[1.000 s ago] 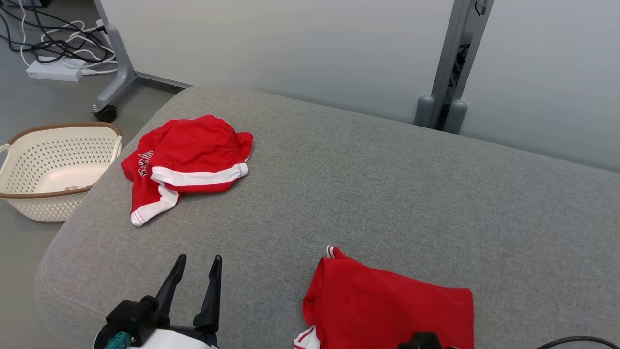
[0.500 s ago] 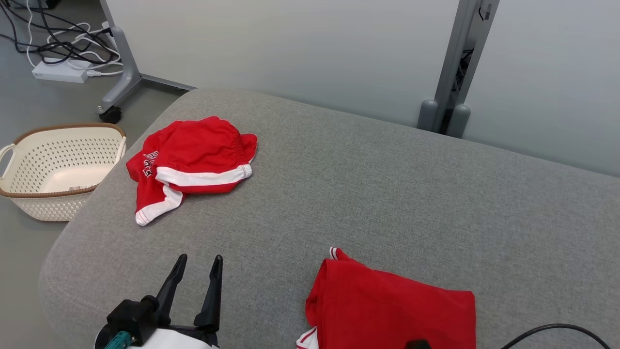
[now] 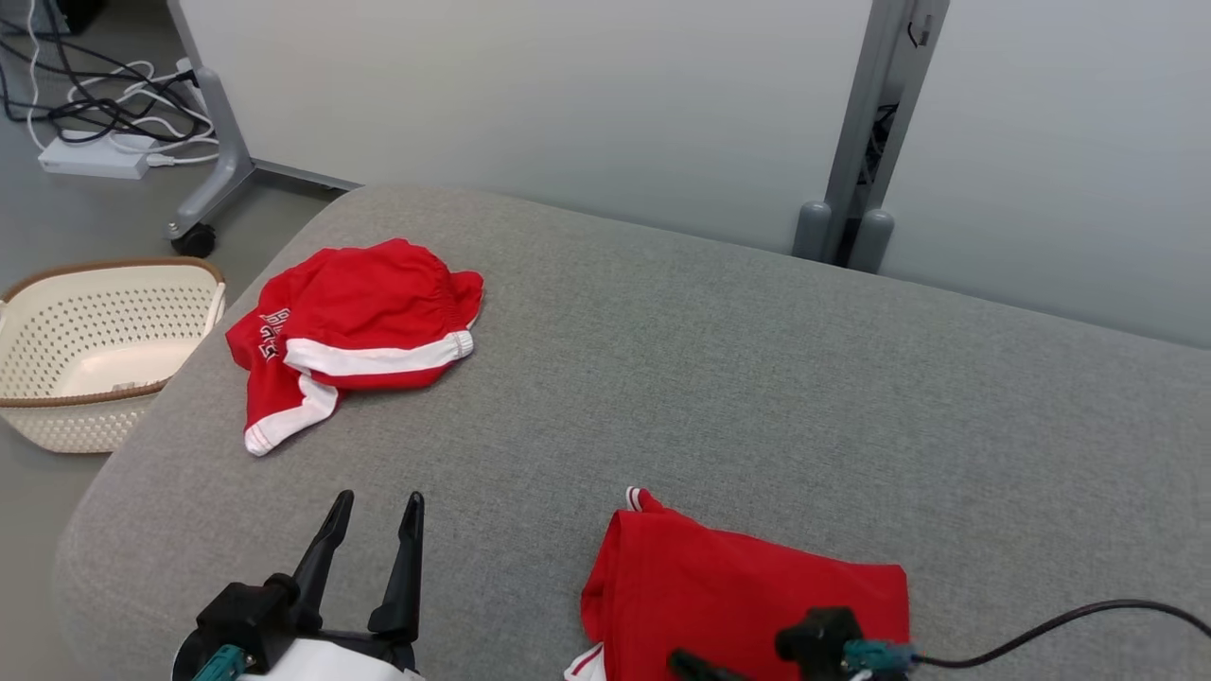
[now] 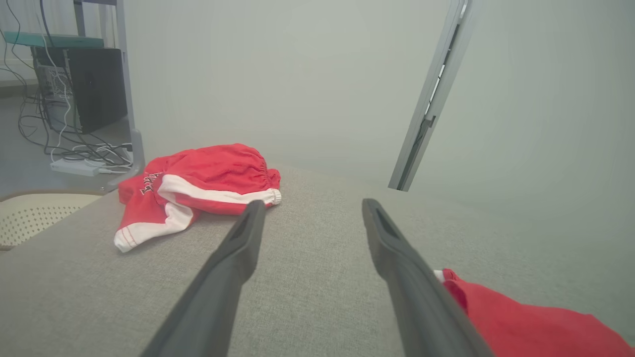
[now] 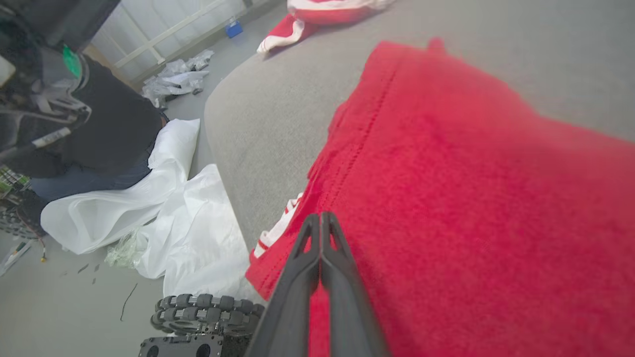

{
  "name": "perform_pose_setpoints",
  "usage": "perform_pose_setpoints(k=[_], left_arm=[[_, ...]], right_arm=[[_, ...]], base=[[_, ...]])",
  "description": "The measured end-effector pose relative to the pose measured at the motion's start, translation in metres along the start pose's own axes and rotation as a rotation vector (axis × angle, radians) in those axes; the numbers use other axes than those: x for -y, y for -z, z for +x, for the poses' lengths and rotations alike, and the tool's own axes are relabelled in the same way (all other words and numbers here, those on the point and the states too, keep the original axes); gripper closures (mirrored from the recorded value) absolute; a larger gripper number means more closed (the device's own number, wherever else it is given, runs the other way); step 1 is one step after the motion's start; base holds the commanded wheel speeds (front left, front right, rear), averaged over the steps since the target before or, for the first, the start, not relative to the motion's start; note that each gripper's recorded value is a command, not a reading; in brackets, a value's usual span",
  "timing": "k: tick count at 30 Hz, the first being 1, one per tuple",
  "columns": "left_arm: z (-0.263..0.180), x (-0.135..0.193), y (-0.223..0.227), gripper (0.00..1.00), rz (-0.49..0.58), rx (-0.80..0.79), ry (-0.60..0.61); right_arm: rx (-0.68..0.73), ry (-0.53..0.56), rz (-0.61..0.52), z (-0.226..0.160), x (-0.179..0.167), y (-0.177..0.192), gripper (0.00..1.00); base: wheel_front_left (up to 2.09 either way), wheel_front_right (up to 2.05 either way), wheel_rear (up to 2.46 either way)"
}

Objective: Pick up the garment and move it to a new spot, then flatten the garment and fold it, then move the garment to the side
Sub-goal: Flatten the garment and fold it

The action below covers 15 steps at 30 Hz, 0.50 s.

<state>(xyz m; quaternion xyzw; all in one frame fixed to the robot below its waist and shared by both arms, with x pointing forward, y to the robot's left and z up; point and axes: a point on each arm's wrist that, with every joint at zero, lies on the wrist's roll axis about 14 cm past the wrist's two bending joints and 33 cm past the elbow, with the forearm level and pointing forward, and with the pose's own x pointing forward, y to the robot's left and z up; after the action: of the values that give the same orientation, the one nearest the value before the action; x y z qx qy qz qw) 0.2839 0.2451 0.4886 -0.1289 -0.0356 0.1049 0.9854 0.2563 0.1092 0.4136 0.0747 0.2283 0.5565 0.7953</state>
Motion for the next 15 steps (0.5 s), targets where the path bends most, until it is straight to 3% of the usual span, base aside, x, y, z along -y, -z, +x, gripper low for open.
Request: perform_pose_setpoints(k=[7,15], left_arm=[[0.011,0.023,-0.005,0.00,-0.017,0.018,0.076],[0.028,0.062,-0.004,0.00,-0.039,0.014,0.191]], right_arm=[[0.283,0.159,0.001,-0.032,0.043,-0.079,1.00],[0.483,0.452,-0.159,-0.117,0.100,-0.123,1.00]], base=[[0.00,0.00,0.00],[0.00,0.00,0.00]])
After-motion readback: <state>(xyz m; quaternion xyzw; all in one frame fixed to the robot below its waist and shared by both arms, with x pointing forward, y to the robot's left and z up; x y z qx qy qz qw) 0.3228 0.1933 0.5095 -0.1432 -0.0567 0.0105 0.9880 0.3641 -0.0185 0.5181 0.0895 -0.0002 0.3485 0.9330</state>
